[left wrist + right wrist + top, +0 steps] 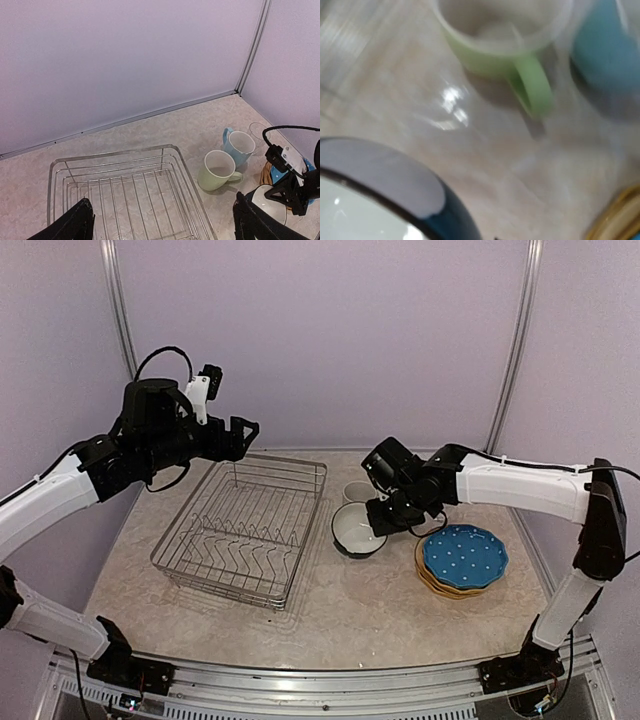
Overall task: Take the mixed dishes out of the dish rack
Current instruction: Place the bowl at the center of the board.
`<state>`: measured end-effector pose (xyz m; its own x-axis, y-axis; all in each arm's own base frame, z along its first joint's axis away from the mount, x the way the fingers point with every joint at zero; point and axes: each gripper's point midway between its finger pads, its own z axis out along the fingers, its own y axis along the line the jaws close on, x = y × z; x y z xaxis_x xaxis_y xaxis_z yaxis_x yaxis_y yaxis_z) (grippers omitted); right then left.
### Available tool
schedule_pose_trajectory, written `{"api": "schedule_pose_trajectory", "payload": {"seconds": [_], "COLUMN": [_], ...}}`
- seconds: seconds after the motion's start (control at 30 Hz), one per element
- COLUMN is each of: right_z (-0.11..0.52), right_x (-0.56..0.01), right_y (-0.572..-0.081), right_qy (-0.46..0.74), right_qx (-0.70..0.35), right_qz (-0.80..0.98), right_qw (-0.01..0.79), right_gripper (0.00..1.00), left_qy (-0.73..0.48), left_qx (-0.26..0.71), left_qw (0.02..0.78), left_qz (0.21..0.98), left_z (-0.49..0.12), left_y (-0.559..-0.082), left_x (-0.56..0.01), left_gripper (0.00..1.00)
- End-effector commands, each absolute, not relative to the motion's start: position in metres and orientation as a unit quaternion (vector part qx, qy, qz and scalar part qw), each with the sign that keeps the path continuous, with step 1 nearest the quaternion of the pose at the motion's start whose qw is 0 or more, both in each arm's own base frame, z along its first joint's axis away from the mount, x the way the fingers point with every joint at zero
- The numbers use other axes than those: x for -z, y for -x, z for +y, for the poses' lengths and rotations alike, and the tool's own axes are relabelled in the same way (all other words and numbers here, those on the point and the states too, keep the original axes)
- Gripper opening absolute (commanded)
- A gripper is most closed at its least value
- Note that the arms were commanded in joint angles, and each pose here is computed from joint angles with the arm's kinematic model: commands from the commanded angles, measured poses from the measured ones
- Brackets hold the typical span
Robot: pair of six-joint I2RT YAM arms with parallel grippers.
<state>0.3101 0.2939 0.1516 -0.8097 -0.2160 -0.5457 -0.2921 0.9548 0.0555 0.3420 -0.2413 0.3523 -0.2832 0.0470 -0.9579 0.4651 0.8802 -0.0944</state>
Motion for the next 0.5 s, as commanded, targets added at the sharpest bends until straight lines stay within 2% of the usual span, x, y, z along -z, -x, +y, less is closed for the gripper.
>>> {"api": "schedule_pose_trajectory", "payload": {"seconds": [0.0, 0.47], "right_z": [0.274, 0.259], "right_x": [-0.128, -0.063], "right_y": [-0.305, -0.298], "right_qy": [0.107, 0.101], "right_qx": [-0.059, -0.026], "right_qz": [0.961, 0.979], "right_qw": [0.250, 0.173], "right_gripper": [0.00, 0.00], "left_qy": [-0.173, -0.186], "left_qx": [0.190, 0.167], "left_qw": [0.582, 0.589], "left_qz": [0.771, 0.769], "left_z": [-0.244, -0.247], "left_y": [-0.337, -0.334], "left_x": [-0.356, -0.356], "left_gripper": [0.92, 0.92]}}
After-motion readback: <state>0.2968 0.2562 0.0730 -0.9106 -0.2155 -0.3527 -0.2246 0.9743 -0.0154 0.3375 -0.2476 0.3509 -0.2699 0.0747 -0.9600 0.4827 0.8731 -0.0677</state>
